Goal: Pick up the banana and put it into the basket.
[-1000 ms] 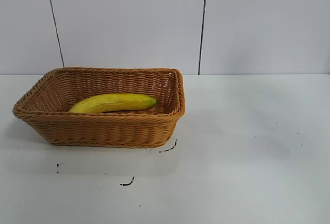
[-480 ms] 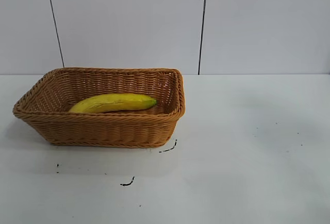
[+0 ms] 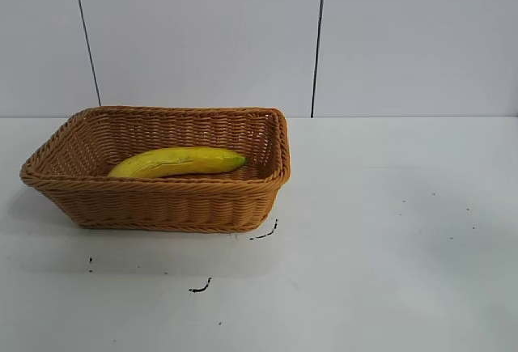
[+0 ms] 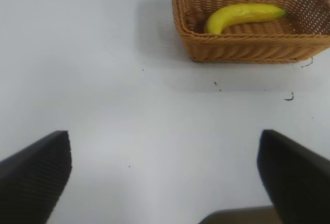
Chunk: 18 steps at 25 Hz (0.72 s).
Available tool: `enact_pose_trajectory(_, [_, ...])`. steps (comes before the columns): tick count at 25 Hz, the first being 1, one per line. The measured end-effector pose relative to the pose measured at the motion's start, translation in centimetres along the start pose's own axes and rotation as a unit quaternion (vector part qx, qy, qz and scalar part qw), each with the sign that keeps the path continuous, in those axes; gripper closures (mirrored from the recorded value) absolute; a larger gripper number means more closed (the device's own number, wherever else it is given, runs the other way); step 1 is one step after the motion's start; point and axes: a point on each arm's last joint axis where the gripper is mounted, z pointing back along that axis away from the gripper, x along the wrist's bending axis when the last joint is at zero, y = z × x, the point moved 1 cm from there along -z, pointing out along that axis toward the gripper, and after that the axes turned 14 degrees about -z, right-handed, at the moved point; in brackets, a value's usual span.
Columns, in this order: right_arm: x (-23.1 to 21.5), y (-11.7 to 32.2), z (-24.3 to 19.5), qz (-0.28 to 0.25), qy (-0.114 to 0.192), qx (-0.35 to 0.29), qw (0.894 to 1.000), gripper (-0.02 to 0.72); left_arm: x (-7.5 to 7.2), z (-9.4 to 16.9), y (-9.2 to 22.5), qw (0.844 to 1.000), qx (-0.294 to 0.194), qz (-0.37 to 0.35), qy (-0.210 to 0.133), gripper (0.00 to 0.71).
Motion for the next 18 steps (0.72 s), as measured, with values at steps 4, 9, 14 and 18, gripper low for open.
enact_pose_trajectory(4, [-0.05, 0.24, 0.54, 0.000, -0.004, -0.019, 1.000, 0.014, 0.00, 0.00, 0.00, 1.000, 0.000, 0.000, 0.000, 0.015])
enact_pose_trajectory(9, [-0.05, 0.24, 0.54, 0.000, -0.004, -0.019, 1.000, 0.014, 0.00, 0.00, 0.00, 1.000, 0.000, 0.000, 0.000, 0.015])
enact_pose_trajectory(14, [-0.05, 0.23, 0.54, 0.000, -0.004, -0.019, 1.000, 0.014, 0.00, 0.00, 0.00, 1.000, 0.000, 0.000, 0.000, 0.015])
enact_pose_trajectory(18, [-0.05, 0.23, 0.54, 0.000, -0.004, -0.019, 1.000, 0.014, 0.00, 0.00, 0.00, 1.000, 0.000, 0.000, 0.000, 0.015])
